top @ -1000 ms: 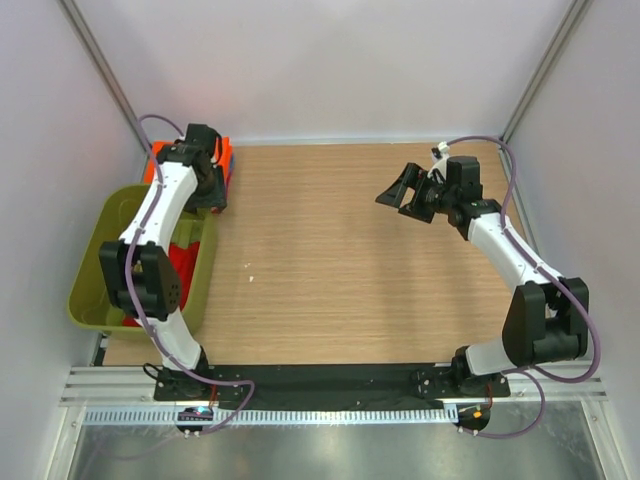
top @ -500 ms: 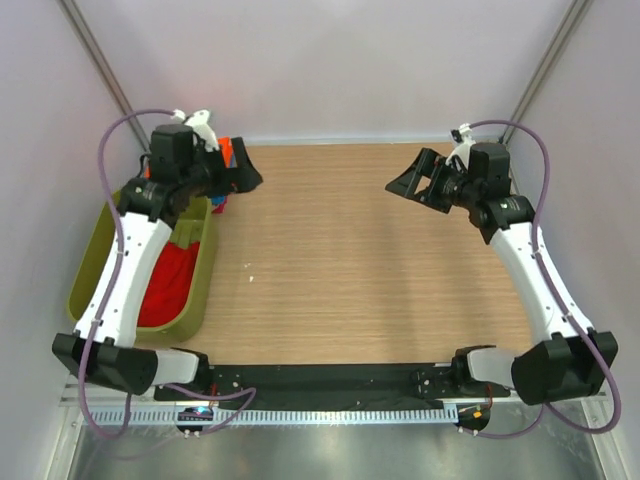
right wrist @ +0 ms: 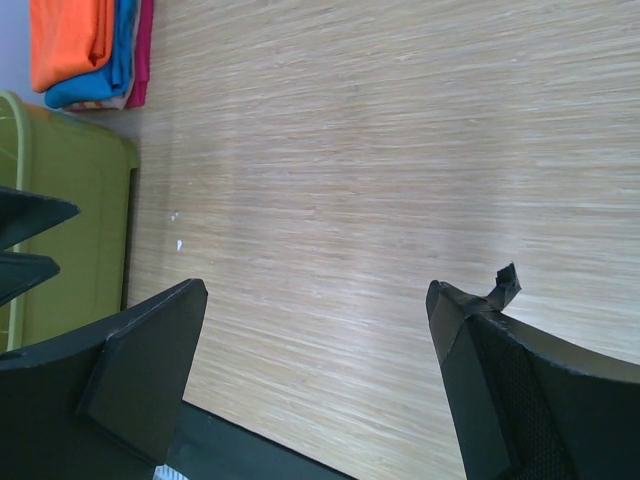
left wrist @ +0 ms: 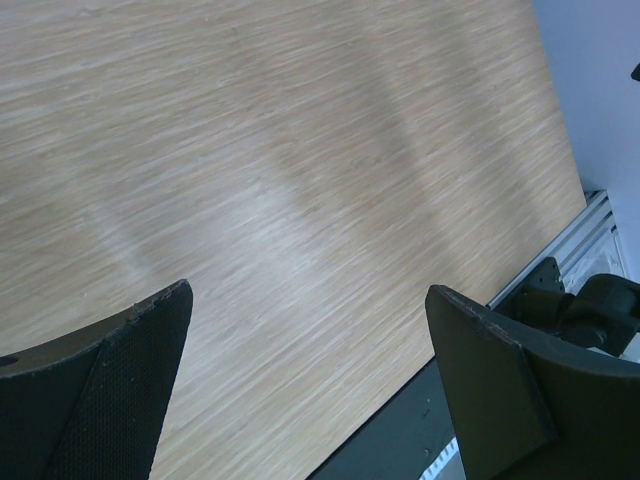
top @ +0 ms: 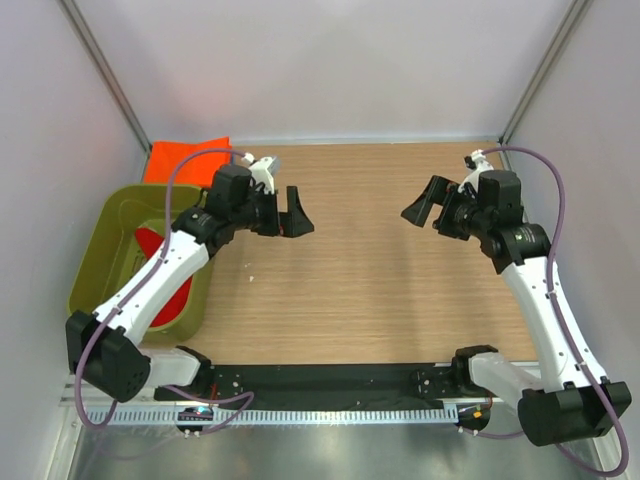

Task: Fold and stack the t-shirts
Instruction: Neatly place the folded tshirt to the corner

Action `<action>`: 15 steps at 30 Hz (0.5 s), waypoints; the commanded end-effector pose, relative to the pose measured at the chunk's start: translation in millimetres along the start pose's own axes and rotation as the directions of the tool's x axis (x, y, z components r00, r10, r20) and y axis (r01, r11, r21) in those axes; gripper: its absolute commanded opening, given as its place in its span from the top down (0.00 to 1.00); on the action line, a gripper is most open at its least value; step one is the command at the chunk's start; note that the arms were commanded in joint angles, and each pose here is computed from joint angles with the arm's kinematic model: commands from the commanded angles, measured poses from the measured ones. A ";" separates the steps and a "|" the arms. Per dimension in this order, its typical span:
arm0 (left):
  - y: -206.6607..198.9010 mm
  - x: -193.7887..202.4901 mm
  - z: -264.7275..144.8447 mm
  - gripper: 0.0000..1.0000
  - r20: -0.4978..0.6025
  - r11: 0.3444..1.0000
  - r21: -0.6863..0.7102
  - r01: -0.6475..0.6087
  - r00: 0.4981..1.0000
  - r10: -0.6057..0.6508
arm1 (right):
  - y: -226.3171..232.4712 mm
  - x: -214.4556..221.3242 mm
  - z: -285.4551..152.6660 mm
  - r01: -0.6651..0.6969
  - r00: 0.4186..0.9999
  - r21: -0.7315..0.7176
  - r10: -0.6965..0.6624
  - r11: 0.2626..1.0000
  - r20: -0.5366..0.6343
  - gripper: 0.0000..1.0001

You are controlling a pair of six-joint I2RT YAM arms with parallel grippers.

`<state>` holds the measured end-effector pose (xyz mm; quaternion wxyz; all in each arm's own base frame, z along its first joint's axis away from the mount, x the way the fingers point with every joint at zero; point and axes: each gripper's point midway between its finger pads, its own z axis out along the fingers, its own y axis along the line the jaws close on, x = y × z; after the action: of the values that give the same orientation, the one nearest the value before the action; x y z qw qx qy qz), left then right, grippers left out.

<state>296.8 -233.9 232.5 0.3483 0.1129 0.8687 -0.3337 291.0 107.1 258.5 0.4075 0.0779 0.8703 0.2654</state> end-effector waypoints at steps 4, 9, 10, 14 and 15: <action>-22.9 -37.1 -20.2 0.00 0.170 0.996 0.063 -0.059 0.984 0.048 | -3.5 -13.0 -8.1 0.037 0.998 0.047 -0.039 0.998 0.045 0.00; -21.8 -37.9 -23.1 0.00 0.181 0.997 0.052 -0.062 0.982 0.052 | -2.2 -16.2 -10.4 0.041 0.997 0.042 -0.044 0.998 0.065 0.00; -21.3 -37.7 -23.1 0.00 0.180 0.997 0.049 -0.063 0.982 0.053 | -2.5 -16.3 -10.3 0.042 0.997 0.045 -0.045 0.998 0.066 0.00; -21.5 -38.8 -26.8 0.00 0.192 0.997 0.043 -0.068 0.980 0.059 | -3.6 -15.7 -9.2 0.043 0.997 0.047 -0.045 0.998 0.061 0.00; -21.3 -39.3 -28.0 0.00 0.196 0.997 0.040 -0.068 0.979 0.059 | -3.7 -15.1 -8.8 0.042 0.997 0.047 -0.045 0.998 0.058 0.00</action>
<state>299.5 -233.0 267.1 0.4068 0.1176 0.8363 -0.3484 291.3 98.0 253.0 0.4098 0.0825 0.8767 0.2381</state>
